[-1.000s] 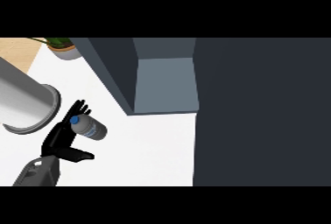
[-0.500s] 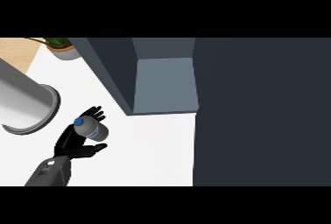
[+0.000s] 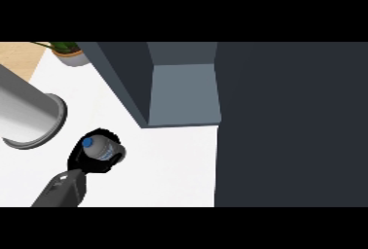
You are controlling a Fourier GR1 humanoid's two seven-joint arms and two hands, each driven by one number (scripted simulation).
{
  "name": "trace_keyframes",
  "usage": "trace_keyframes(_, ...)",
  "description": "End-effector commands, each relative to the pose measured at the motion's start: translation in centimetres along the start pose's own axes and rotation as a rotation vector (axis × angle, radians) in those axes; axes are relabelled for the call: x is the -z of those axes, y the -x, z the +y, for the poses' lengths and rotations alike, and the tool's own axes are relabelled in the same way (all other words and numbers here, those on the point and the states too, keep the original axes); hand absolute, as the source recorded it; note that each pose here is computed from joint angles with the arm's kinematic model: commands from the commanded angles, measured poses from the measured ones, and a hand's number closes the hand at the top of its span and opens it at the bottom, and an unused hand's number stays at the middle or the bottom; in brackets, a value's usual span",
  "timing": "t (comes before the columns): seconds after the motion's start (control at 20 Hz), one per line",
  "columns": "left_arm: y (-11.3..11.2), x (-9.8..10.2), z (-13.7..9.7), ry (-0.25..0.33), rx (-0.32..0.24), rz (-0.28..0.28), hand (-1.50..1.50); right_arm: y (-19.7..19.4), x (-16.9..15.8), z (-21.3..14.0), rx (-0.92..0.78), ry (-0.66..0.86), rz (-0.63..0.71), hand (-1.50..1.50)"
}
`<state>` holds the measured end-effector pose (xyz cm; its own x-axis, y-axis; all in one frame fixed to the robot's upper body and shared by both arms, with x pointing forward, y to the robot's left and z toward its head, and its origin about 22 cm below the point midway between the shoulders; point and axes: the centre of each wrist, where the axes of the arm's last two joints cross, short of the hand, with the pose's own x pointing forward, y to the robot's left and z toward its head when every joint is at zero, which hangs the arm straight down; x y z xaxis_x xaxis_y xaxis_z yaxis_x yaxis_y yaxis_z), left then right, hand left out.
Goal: Pick up the bottled water, place it into the cabinet and close the cabinet
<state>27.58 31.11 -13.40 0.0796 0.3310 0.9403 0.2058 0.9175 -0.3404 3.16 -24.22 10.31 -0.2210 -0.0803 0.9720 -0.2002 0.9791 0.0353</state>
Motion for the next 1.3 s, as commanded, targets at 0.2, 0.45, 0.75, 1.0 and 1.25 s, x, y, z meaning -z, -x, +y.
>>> trace_keyframes(0.2, 5.0, -3.6, -2.8, -0.146, -0.031, -0.156, 1.5, -2.3, -0.3, -0.4, 0.007, 0.007, -0.033, -1.5)
trace_keyframes(0.45, 7.8, -4.6, -6.4, -0.24, 0.041, -0.252, 1.5, -2.0, -0.1, 0.4, -0.005, 0.014, -0.012, -1.5)
trace_keyframes(0.75, 5.7, -0.4, -8.0, -0.196, -0.013, -0.219, 1.5, -1.8, 0.0, -0.5, 0.006, 0.012, -0.01, -1.5)
trace_keyframes(1.0, 4.0, 2.4, -10.1, -0.139, -0.026, -0.212, 1.5, -2.4, 0.5, -0.2, 0.007, 0.006, -0.015, -1.5)
trace_keyframes(1.25, 2.1, 4.4, -13.4, -0.131, -0.019, -0.2, 1.5, -2.3, 0.3, -0.6, 0.007, 0.035, -0.016, -1.5)
